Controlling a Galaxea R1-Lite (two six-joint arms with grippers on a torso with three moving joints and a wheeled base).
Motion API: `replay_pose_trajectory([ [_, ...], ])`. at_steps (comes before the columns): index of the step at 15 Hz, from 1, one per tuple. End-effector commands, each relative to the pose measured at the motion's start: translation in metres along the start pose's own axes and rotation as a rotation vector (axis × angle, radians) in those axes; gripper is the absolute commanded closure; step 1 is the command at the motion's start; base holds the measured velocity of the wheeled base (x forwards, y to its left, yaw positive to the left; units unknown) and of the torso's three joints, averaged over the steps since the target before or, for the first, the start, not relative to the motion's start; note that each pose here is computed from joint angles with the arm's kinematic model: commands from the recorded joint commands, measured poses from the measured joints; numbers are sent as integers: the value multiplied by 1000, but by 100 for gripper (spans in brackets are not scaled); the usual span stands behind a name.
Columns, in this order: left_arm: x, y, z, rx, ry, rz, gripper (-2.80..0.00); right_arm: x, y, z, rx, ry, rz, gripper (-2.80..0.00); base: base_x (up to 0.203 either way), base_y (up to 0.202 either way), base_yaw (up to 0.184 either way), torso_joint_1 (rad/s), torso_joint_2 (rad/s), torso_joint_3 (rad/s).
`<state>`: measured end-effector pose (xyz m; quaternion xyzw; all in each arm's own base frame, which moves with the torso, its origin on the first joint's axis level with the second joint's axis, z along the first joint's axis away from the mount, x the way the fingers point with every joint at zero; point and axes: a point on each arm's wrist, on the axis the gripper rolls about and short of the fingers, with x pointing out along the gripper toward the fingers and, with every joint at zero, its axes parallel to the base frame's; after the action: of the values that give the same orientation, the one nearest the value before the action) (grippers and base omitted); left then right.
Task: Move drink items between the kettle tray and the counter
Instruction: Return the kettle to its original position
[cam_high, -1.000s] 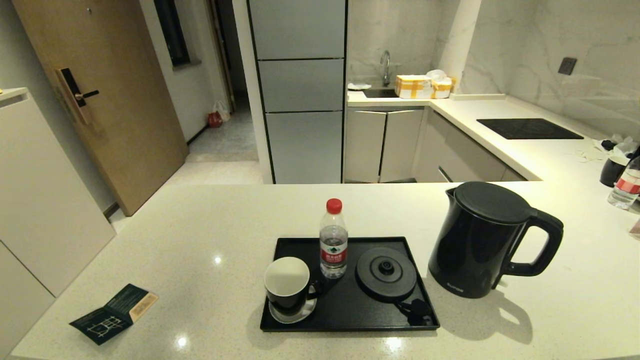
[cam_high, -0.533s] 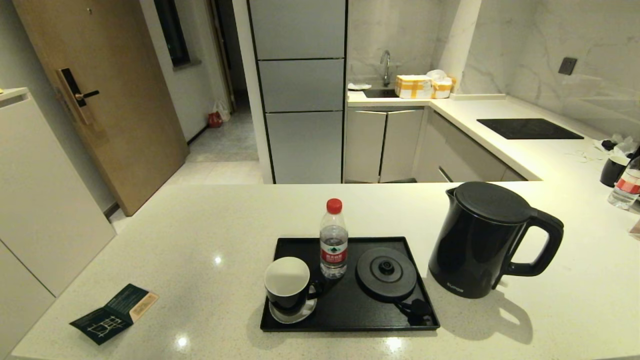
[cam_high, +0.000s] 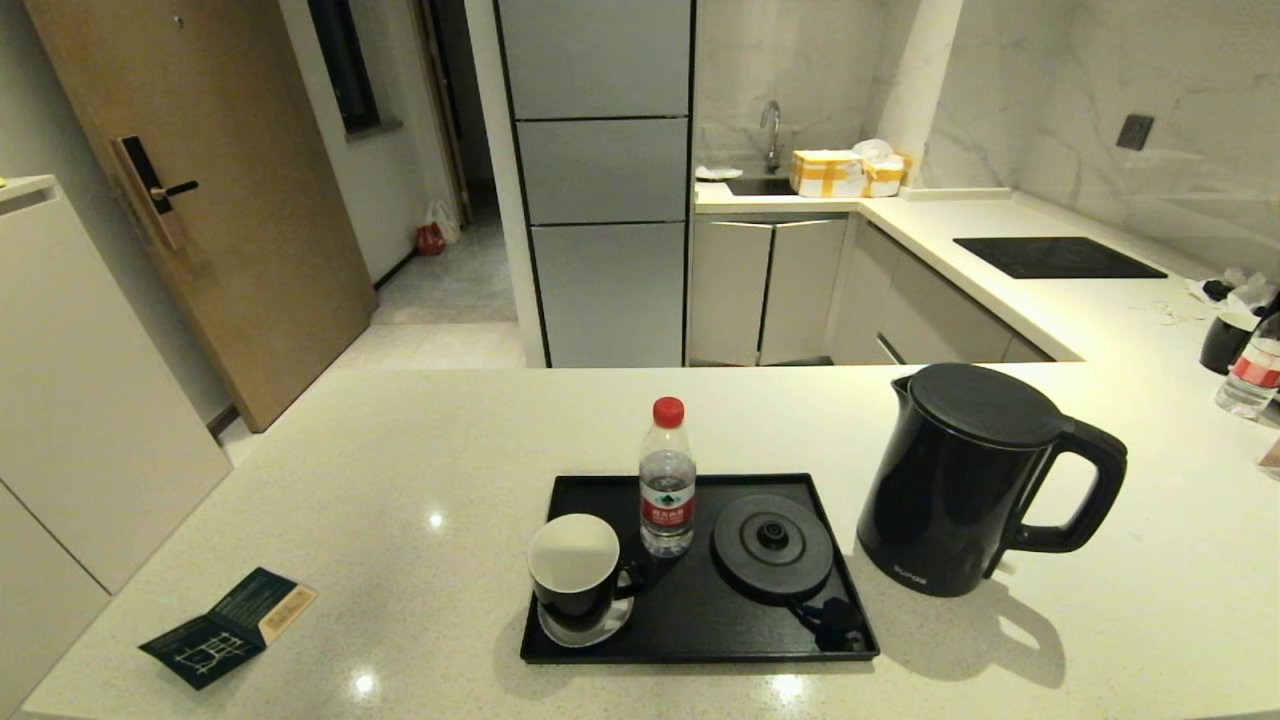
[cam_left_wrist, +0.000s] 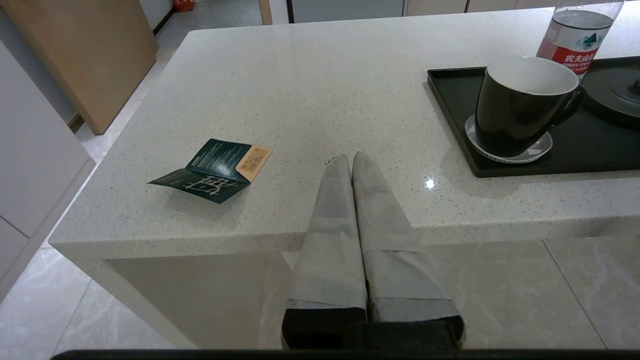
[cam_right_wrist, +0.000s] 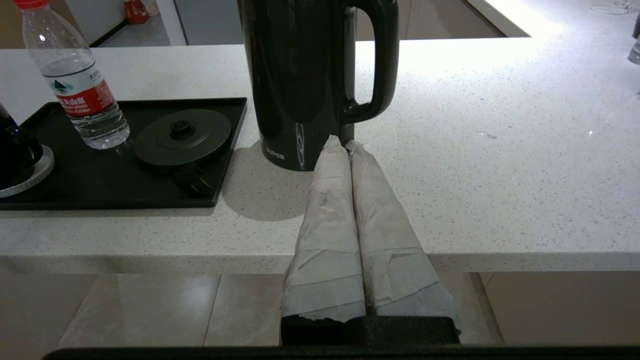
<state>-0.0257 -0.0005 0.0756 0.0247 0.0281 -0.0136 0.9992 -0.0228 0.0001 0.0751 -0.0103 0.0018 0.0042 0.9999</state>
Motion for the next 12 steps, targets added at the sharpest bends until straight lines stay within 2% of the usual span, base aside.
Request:
replay_pose_trajectory([
  [1, 1, 0, 1, 2, -21, 1, 0, 0, 0, -1, 4, 3, -1, 0, 0, 0, 0, 0, 0, 0],
  [3, 3, 0, 0, -7, -70, 4, 0, 0, 0, 0, 2, 4, 1, 0, 0, 0, 0, 0, 0, 0],
  [7, 3, 0, 0, -8, -70, 5, 0, 0, 0, 0, 3, 2, 0, 0, 0, 0, 0, 0, 0, 0],
  [8, 3, 1, 1, -39, -67, 21, 0, 0, 0, 1, 4, -10, -4, 0, 0, 0, 0, 0, 0, 0],
  [10, 3, 1, 1, -40, -68, 22, 0, 0, 0, 3, 7, 5, -12, 0, 0, 0, 0, 0, 0, 0],
  [11, 3, 1, 1, -40, -67, 22, 0, -2, -1, 15, 12, 11, -26, 0, 0, 0, 0, 0, 0, 0],
  [12, 3, 1, 1, -40, -67, 22, 0, -7, -2, 39, 17, -25, -41, 0, 0, 0, 0, 0, 0, 0],
])
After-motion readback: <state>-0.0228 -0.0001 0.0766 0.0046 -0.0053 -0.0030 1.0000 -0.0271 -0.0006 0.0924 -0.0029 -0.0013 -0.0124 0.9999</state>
